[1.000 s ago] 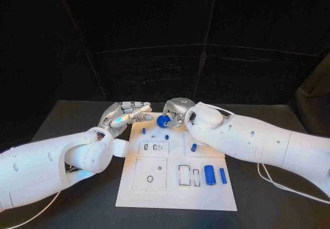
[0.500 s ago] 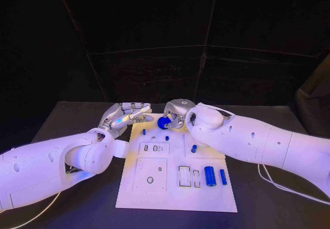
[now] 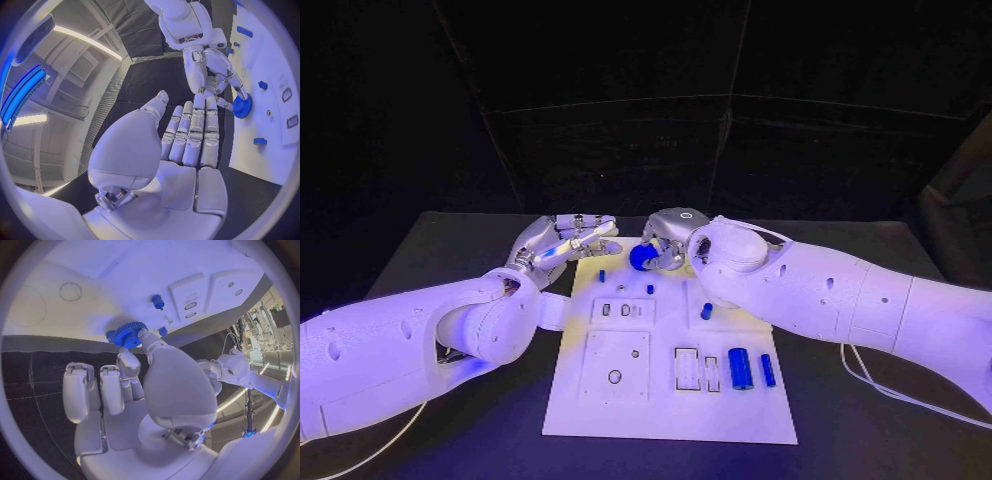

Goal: Assemble the parts on the task board

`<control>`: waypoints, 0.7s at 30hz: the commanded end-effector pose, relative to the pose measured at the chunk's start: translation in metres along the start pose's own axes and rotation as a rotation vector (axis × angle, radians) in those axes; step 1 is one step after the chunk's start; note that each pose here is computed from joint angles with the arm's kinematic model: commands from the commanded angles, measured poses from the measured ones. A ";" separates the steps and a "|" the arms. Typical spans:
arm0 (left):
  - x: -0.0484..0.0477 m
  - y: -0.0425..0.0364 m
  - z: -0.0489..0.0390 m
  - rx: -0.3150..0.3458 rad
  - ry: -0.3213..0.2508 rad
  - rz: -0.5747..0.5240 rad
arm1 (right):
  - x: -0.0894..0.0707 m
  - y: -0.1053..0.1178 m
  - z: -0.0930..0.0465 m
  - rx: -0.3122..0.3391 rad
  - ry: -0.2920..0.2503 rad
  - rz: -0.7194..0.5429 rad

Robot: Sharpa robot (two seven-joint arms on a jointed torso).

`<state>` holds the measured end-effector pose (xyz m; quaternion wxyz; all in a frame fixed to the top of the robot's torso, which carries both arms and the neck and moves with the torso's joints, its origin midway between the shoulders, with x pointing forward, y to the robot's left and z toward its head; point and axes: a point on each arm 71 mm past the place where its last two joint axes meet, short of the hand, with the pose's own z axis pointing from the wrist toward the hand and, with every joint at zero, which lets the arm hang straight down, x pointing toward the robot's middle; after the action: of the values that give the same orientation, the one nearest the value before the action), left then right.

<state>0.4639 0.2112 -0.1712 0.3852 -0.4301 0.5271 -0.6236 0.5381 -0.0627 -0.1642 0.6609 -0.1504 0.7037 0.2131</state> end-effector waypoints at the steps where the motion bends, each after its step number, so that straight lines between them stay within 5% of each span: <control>1: 0.0013 -0.0015 0.0005 0.009 0.012 -0.001 | -0.001 0.000 0.000 -0.003 -0.006 -0.007; 21: 0.0005 -0.0013 0.0007 0.008 0.009 0.000 | -0.003 -0.002 -0.003 0.001 -0.026 0.000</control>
<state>0.4644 0.2119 -0.1714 0.3860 -0.4304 0.5270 -0.6229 0.5362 -0.0654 -0.1636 0.6620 -0.1501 0.7022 0.2147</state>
